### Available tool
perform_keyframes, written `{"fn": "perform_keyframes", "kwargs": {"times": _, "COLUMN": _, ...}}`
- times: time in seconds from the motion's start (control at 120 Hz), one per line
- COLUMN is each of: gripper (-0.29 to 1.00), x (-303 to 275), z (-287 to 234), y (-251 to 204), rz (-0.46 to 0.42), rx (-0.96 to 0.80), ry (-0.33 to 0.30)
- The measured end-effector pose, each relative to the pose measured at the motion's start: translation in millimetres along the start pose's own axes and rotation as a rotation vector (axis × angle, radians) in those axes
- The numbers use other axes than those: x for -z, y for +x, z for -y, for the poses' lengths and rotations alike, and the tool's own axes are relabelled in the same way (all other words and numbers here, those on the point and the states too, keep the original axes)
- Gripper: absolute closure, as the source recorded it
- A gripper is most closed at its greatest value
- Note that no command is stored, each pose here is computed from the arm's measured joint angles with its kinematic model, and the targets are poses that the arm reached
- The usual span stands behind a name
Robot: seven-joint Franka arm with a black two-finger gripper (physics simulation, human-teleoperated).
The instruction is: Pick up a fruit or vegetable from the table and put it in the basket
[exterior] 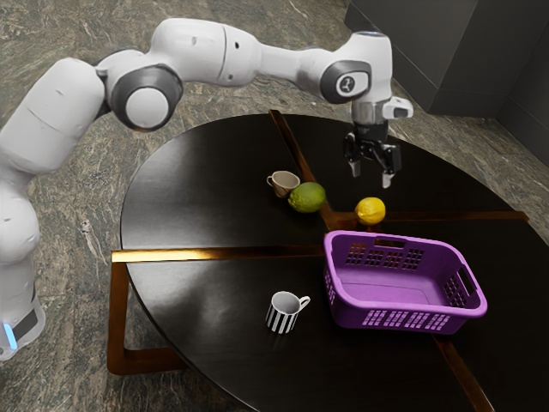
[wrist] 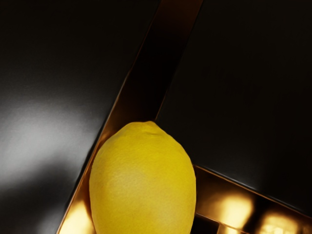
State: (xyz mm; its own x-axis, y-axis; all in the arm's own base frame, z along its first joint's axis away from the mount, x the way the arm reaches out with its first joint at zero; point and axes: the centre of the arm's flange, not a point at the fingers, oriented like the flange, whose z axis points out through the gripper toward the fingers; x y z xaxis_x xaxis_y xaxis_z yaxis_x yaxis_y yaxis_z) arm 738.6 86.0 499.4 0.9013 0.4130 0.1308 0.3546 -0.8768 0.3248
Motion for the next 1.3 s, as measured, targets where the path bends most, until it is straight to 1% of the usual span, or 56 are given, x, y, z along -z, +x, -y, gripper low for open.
{"fn": "perform_keyframes", "kwargs": {"times": 0.183, "gripper": 0.00, "x": -25.7, "z": 4.1, "y": 5.8, "rz": -0.005, "rx": -0.106, "ry": -0.015}}
{"fn": "perform_keyframes", "kwargs": {"times": 0.4, "gripper": 0.00, "x": -41.1, "z": 6.2, "y": 8.0, "rz": -0.005, "rx": -0.193, "ry": -0.020}}
{"fn": "perform_keyframes", "kwargs": {"times": 0.517, "gripper": 0.00, "x": -43.4, "z": 1.1, "y": 4.0, "rz": -0.006, "rx": -0.234, "ry": -0.001}}
{"fn": "perform_keyframes", "kwargs": {"times": 0.592, "gripper": 0.00, "x": -46.9, "z": 4.2, "y": -1.8, "rz": 0.007, "rx": -0.238, "ry": 0.011}}
{"fn": "perform_keyframes", "kwargs": {"times": 0.683, "gripper": 0.01, "x": -51.3, "z": 5.3, "y": -3.9, "rz": 0.012, "rx": -0.243, "ry": 0.004}}
{"fn": "perform_keyframes", "kwargs": {"times": 0.9, "gripper": 0.02, "x": -71.3, "z": 3.4, "y": -0.3, "rz": -0.005, "rx": -0.265, "ry": -0.020}}
{"fn": "perform_keyframes", "kwargs": {"times": 1.05, "gripper": 0.03, "x": -78.3, "z": 5.7, "y": 3.4, "rz": -0.025, "rx": -0.274, "ry": -0.024}}
{"fn": "perform_keyframes", "kwargs": {"times": 1.217, "gripper": 0.03, "x": -88.8, "z": 10.7, "y": 4.5, "rz": -0.025, "rx": -0.273, "ry": -0.032}}
{"fn": "perform_keyframes", "kwargs": {"times": 1.25, "gripper": 0.06, "x": -90.6, "z": 11.4, "y": 4.7, "rz": -0.024, "rx": -0.273, "ry": -0.033}}
{"fn": "perform_keyframes", "kwargs": {"times": 1.3, "gripper": 0.16, "x": -92.1, "z": 12.3, "y": 5.0, "rz": -0.025, "rx": -0.273, "ry": -0.033}}
